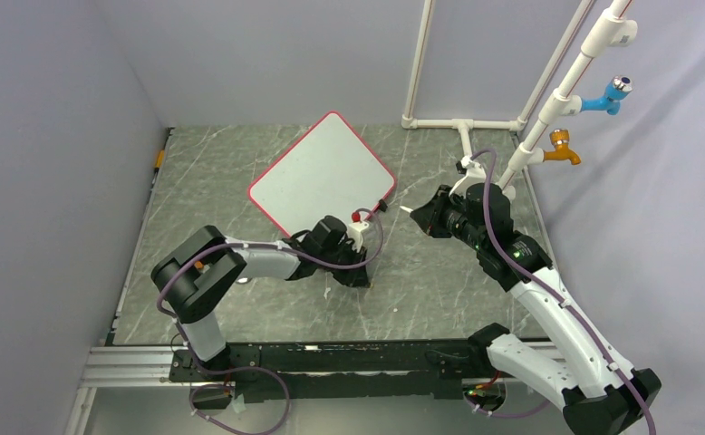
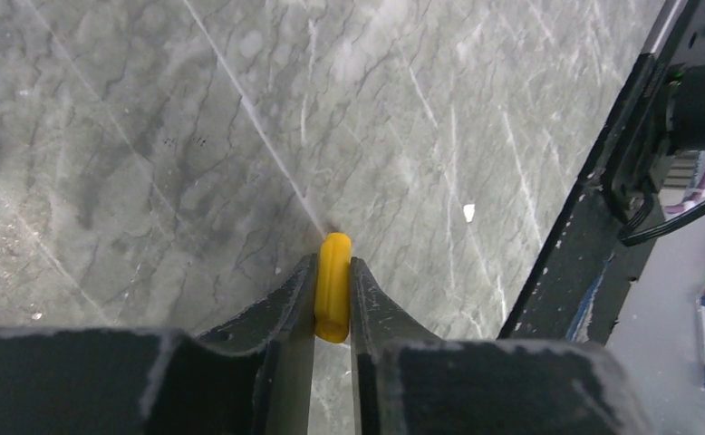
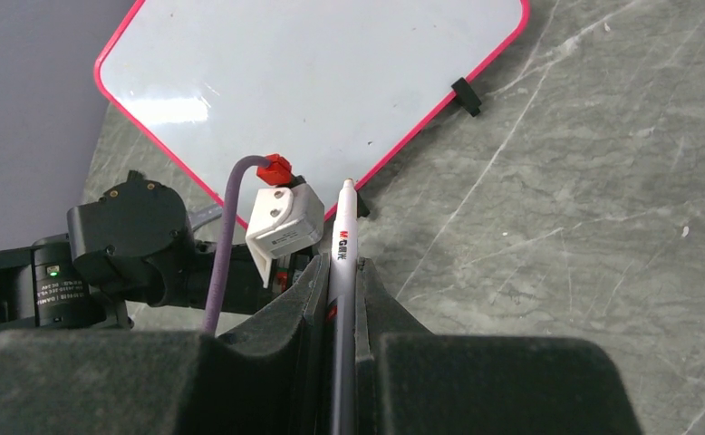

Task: Write a sentence on the whiteboard
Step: Pick up the pen cap from the center of the board.

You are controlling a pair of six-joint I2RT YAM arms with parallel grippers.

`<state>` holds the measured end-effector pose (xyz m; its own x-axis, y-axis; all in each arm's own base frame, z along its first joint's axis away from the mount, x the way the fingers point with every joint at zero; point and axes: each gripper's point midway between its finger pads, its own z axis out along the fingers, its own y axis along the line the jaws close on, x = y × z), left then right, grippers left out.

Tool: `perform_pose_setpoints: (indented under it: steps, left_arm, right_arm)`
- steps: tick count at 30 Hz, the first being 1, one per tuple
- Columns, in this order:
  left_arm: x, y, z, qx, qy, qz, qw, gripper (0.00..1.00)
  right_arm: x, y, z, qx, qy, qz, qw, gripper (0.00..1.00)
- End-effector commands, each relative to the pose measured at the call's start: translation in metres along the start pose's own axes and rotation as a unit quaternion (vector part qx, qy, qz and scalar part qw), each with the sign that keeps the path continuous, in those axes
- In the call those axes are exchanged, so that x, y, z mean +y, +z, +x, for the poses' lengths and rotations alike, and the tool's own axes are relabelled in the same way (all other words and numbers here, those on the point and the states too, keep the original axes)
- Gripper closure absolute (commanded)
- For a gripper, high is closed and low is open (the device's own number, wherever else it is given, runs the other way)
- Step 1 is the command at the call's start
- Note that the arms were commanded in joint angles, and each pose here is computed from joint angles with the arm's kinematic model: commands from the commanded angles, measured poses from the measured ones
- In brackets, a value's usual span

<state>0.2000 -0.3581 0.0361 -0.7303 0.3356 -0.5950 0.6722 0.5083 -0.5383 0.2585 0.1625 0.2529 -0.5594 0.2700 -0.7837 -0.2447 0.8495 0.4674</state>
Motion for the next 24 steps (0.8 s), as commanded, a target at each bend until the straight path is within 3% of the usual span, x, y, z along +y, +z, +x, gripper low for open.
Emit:
perform_pose_setpoints:
  steps: [1,10,22,24]
  left_arm:
    - [-0.002,0.001,-0.004,-0.018,0.005,0.001,1.000,0.75]
    - [-0.001,-0.009,-0.003,-0.031,0.018,-0.007,0.999,0.54]
    - [-0.011,-0.053,-0.037,-0.071,0.074,-0.056,0.993,0.43]
    - [-0.017,-0.066,-0.050,-0.086,0.091,-0.065,0.990,0.36]
  right_arm:
    - [0.006,-0.004,-0.017,-0.026,-0.005,-0.004,1.000,1.00]
    - [0.005,-0.004,-0.015,-0.025,-0.003,-0.004,1.000,1.00]
    - [0.002,-0.005,-0.013,-0.023,-0.008,0.002,1.000,1.00]
    - [0.002,-0.006,-0.014,-0.026,-0.008,0.001,1.000,1.00]
